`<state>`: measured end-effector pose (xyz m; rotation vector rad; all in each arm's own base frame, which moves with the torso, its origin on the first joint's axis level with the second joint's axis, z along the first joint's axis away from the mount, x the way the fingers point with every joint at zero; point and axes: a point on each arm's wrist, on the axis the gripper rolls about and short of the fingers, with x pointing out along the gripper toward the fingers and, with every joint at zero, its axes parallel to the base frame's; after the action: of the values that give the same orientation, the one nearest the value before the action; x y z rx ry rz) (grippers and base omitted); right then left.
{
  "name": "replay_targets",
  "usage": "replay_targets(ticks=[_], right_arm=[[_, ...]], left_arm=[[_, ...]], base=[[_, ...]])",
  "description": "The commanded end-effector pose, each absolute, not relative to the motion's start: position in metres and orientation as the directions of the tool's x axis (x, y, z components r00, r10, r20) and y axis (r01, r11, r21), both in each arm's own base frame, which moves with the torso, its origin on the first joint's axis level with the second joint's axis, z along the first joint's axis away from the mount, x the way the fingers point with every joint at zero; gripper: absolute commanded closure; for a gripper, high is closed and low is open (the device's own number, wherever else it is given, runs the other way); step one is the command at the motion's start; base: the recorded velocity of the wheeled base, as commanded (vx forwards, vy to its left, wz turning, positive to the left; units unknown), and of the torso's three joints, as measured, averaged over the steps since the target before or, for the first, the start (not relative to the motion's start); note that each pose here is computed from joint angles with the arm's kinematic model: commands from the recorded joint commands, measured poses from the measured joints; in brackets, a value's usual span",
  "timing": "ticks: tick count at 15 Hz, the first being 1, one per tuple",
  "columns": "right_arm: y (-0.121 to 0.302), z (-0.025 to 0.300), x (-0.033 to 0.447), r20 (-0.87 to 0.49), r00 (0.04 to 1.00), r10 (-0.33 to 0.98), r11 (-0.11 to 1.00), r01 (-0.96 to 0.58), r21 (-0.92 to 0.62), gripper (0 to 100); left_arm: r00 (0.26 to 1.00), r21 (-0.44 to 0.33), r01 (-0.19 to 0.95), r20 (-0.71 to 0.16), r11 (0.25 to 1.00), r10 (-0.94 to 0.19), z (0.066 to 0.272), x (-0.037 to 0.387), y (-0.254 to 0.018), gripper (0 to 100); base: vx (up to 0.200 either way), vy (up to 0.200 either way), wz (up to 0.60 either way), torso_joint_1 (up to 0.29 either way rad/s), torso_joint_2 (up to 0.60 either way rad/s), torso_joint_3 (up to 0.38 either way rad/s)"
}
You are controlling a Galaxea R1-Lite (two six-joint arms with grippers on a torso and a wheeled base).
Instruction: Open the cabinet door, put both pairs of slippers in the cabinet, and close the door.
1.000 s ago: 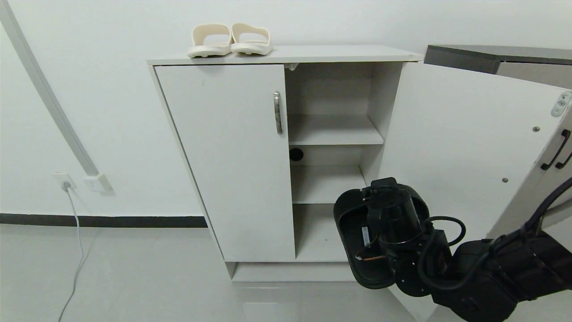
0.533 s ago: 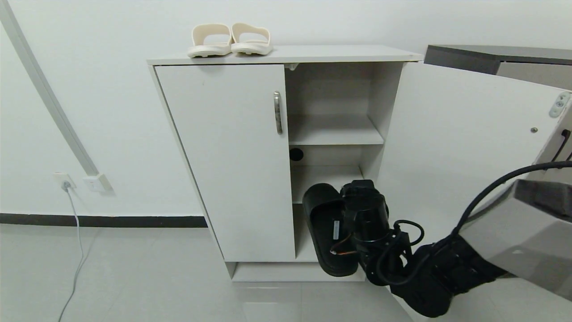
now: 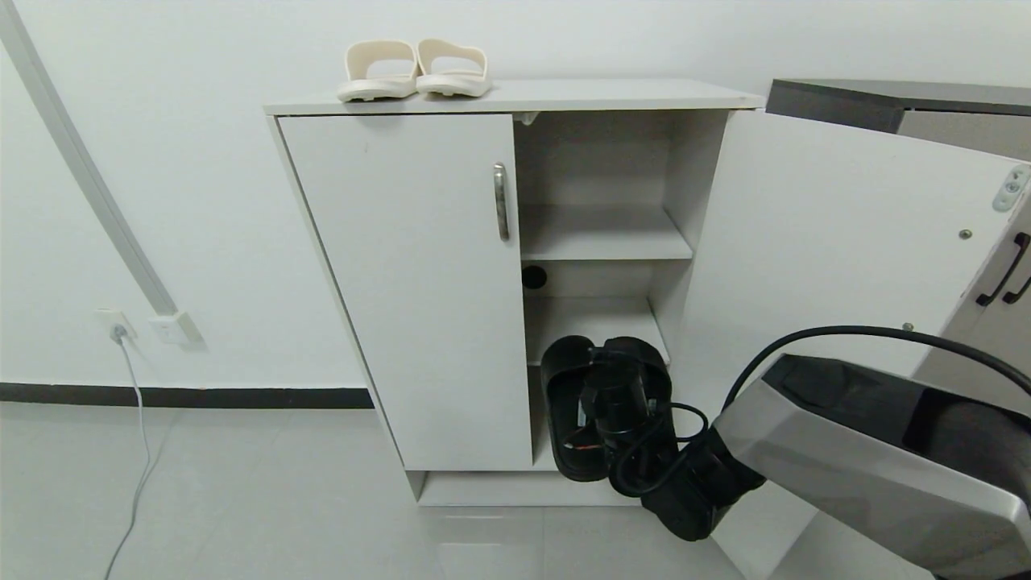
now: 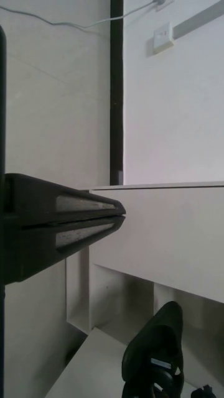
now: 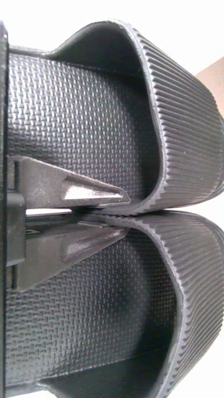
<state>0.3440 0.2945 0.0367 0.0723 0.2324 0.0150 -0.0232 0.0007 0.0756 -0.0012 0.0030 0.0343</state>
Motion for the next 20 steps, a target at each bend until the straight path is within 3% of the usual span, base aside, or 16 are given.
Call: replay_targets(ticks=[1, 12, 14, 17, 20], right_arm=[[0.295, 0.025, 0.345, -0.246, 0.969, 0.019, 0.998, -0.005, 0.057, 100], [0.295, 0.025, 0.345, -0.234, 0.972, -0.002, 0.998, 0.016, 0.058, 100], [0.293, 0.023, 0.343, -0.194, 0.981, 0.006, 0.999, 0.002, 0.042, 100], [0.287, 0.027, 0.346, -0.027, 1.0, 0.012, 1.0, -0.012, 0.009, 100], [0.285, 0.025, 0.344, -0.026, 1.0, 0.01, 1.0, -0.01, 0.001, 100]], left_arm=[[0.999, -0.001, -0.035, -0.005, 0.999, 0.035, 0.076, -0.023, 0.001, 100], [0.999, -0.003, -0.035, -0.005, 0.999, 0.035, 0.076, -0.023, 0.001, 100], [0.999, -0.003, -0.037, -0.003, 0.999, 0.037, 0.076, -0.023, 0.001, 100], [0.999, -0.003, -0.037, -0.003, 0.999, 0.037, 0.076, -0.023, 0.001, 100], [0.999, -0.003, -0.037, -0.003, 0.999, 0.037, 0.076, -0.023, 0.001, 100]], base=[[0.0, 0.0, 0.0, 0.002, 0.0, -0.129], [0.0, 0.0, 0.0, 0.003, 0.0, -0.135], [0.0, 0.0, 0.0, 0.0, 0.0, 0.0], [0.0, 0.0, 0.0, 0.0, 0.0, 0.0], [0.0, 0.0, 0.0, 0.0, 0.0, 0.0]])
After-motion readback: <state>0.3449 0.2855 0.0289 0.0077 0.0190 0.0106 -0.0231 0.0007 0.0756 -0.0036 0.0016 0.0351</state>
